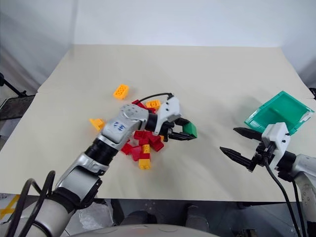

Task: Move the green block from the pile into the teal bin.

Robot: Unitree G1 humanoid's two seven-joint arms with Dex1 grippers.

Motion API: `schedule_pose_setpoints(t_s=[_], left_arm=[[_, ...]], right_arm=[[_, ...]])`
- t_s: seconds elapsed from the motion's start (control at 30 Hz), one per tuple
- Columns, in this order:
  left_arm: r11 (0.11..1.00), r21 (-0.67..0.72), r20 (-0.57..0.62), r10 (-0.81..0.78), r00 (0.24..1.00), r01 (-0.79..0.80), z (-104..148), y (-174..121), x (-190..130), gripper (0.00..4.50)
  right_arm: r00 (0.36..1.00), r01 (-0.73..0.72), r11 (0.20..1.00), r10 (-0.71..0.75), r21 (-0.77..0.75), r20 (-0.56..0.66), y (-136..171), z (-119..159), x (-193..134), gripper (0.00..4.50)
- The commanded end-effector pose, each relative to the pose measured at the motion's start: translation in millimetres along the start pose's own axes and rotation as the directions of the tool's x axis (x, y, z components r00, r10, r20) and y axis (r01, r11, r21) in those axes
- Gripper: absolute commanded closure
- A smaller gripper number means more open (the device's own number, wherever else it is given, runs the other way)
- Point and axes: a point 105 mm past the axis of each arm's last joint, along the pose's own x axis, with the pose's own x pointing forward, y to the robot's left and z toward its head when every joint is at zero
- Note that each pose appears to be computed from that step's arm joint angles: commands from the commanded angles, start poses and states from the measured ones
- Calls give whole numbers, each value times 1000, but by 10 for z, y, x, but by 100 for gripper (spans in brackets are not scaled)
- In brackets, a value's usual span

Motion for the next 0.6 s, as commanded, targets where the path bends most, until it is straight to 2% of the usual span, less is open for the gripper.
schedule_pose_setpoints(t_s=[0.03,0.17,0.4,0.43,0.5,0.6], left_arm=[[991,120,-47,-49,998,54,59,-24,228,236],[991,106,-56,-72,996,77,68,-5,309,236],[988,98,-99,-107,989,116,32,4,229,19],[988,103,-89,-103,991,112,48,14,189,2],[991,115,-26,-66,997,68,132,71,98,2],[991,128,-2,-46,999,46,159,106,-66,2]], right_arm=[[999,28,999,-27,-44,32,27,142,-37,0],[999,31,999,-29,-38,36,81,147,-22,0],[999,21,999,-20,-37,36,126,174,4,0],[999,18,999,-17,-39,37,124,180,5,0],[999,10,999,-9,-43,34,109,192,18,0],[999,-14,998,16,-54,28,83,204,63,0]])
